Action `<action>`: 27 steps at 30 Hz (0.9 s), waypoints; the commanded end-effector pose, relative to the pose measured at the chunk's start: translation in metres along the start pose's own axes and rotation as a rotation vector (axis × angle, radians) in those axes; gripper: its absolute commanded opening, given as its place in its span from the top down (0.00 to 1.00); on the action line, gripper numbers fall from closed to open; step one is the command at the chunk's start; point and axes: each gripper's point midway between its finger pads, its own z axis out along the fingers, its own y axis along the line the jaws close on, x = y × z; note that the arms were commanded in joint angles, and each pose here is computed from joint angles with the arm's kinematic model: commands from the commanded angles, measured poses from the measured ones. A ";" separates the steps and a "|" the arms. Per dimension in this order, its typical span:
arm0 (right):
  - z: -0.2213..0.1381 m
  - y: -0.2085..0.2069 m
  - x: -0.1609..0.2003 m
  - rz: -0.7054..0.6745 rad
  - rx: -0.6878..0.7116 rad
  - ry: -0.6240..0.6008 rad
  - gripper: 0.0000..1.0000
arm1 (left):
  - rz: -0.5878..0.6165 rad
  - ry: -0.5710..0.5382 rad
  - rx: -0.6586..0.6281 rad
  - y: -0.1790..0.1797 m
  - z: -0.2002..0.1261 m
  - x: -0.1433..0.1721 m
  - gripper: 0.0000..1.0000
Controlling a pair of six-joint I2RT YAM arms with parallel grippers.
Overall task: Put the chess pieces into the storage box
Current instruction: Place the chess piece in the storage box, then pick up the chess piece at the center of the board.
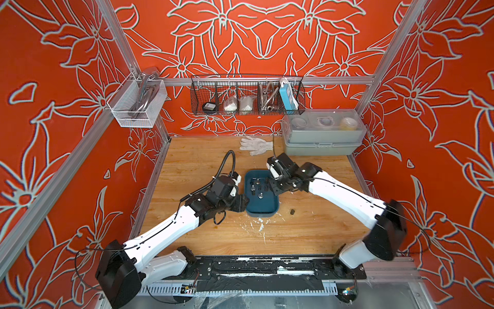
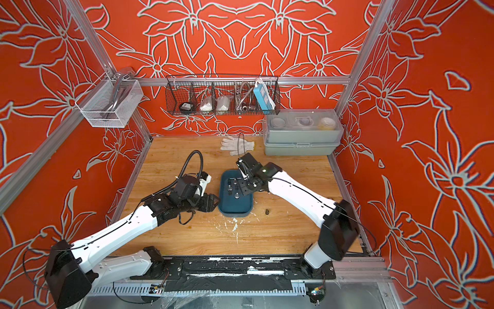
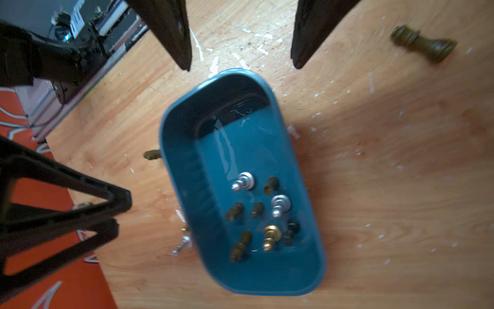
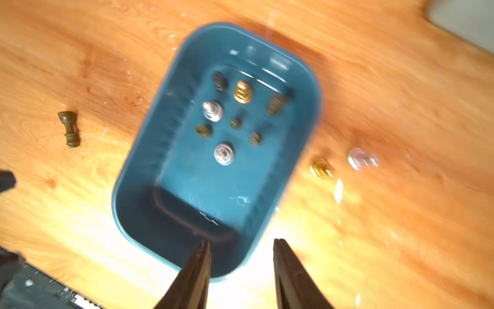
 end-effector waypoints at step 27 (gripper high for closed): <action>0.081 -0.053 0.122 0.200 0.099 0.360 0.57 | 0.142 0.102 0.081 -0.028 0.035 0.031 0.41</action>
